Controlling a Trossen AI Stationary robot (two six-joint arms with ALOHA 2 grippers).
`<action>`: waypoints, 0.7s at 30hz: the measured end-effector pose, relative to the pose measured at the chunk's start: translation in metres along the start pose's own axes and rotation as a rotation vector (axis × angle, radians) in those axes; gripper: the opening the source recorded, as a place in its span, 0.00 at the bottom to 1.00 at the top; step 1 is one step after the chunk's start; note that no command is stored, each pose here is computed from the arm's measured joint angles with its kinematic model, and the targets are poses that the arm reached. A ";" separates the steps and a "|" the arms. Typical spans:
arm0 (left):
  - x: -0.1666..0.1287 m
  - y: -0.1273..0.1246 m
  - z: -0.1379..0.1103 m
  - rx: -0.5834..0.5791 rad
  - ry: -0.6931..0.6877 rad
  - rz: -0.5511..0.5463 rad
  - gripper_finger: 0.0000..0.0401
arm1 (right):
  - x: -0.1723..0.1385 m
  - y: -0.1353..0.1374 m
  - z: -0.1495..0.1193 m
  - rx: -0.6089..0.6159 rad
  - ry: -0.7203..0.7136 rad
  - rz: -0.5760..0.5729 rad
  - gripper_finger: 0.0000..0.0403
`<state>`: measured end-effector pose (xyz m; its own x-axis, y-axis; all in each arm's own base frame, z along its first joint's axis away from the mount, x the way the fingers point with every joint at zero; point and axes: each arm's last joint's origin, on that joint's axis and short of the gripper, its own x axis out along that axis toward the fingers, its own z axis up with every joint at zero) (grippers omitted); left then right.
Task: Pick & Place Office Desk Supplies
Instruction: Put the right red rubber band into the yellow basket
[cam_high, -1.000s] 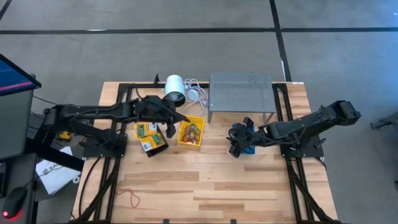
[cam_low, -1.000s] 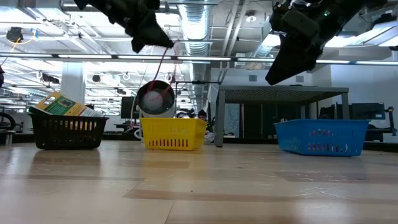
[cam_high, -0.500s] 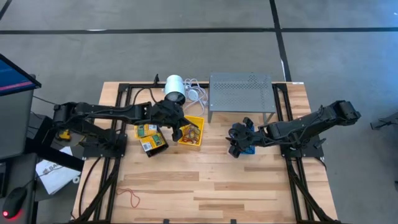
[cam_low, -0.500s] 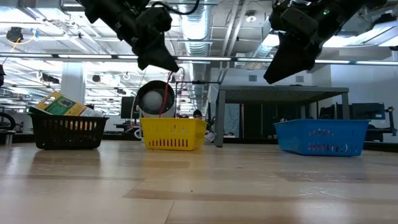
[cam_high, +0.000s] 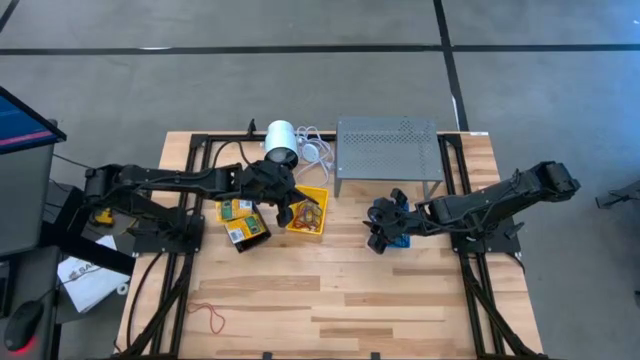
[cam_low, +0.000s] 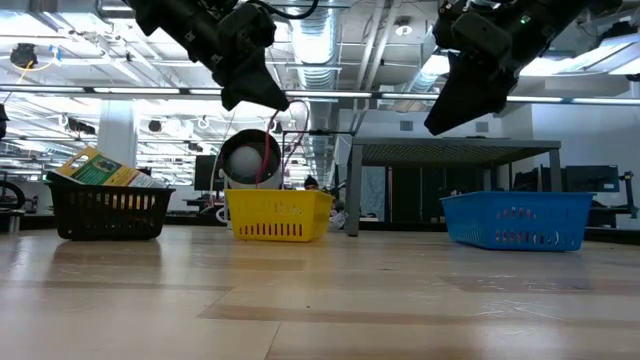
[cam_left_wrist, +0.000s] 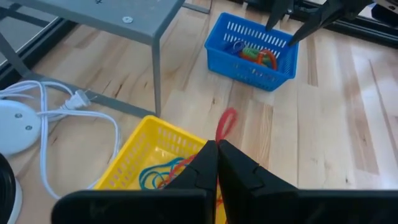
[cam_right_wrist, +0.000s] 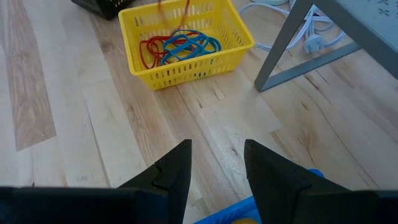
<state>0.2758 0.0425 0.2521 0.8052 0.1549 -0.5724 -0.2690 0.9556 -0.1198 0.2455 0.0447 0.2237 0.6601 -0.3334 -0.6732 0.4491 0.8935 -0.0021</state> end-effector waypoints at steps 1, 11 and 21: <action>0.000 0.000 0.000 -0.002 0.001 0.000 0.00 | 0.000 0.000 0.000 0.000 0.000 0.000 0.35; 0.015 0.003 -0.018 0.000 0.151 0.064 0.10 | -0.001 0.002 0.000 0.006 -0.004 0.012 0.35; 0.037 0.005 -0.031 -0.003 0.242 0.076 0.30 | -0.005 0.009 -0.004 -0.020 -0.004 0.041 0.35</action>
<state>0.2876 0.0451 0.2049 0.6329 0.1618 -0.7571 -0.3261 0.9426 -0.0711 0.2437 0.0562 0.2241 0.6798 -0.2979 -0.6702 0.4099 0.9121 0.0104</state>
